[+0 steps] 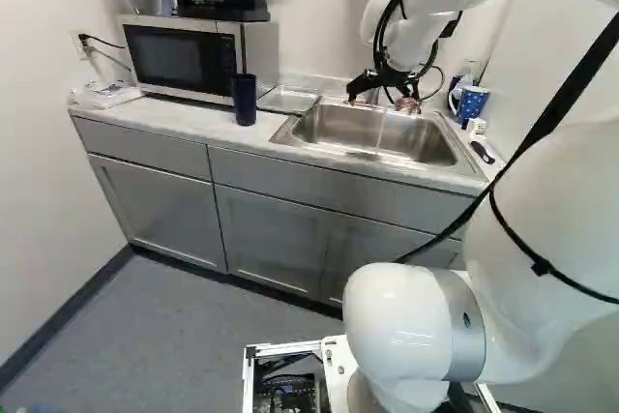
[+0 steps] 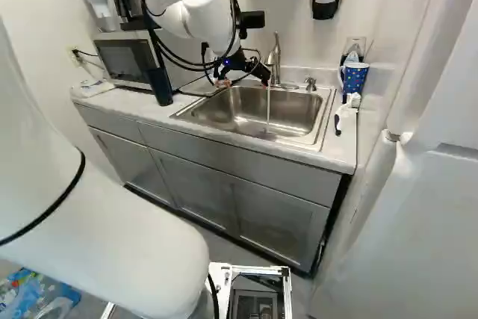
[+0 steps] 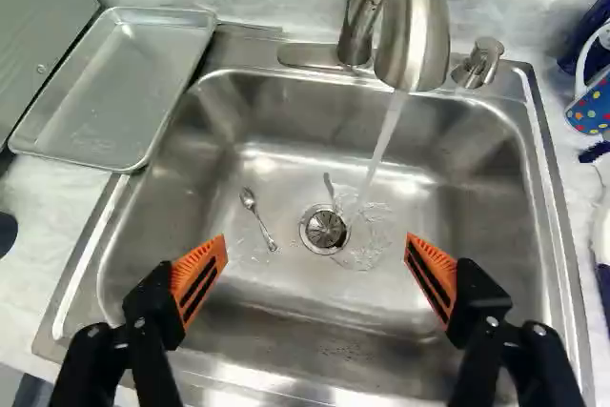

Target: Rinse the cup and place it in the tray

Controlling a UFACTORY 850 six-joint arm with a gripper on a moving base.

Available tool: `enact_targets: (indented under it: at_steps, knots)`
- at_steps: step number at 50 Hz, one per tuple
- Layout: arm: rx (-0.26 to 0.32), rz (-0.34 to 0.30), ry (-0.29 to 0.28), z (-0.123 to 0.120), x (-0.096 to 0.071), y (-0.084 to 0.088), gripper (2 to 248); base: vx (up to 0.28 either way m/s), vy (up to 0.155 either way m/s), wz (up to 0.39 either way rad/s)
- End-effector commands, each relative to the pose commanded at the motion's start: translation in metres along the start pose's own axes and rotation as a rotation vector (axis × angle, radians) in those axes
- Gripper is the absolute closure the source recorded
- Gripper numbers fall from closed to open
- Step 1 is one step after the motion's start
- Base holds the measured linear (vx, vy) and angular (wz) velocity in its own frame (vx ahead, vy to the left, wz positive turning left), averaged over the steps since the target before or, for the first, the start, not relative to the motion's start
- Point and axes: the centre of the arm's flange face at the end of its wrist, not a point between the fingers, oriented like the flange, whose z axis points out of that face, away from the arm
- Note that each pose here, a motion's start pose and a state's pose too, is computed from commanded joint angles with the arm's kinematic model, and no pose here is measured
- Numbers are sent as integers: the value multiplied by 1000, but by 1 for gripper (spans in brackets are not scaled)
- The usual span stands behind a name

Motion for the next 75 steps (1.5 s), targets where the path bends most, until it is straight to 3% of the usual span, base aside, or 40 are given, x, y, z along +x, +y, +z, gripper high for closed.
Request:
enact_targets:
  at_steps: [13,75]
  knots:
    - [13,-23,5,0,0,-10,3,0,0,0]
    - [157,-208,27,-12,-11,-105,3,0,0,0]
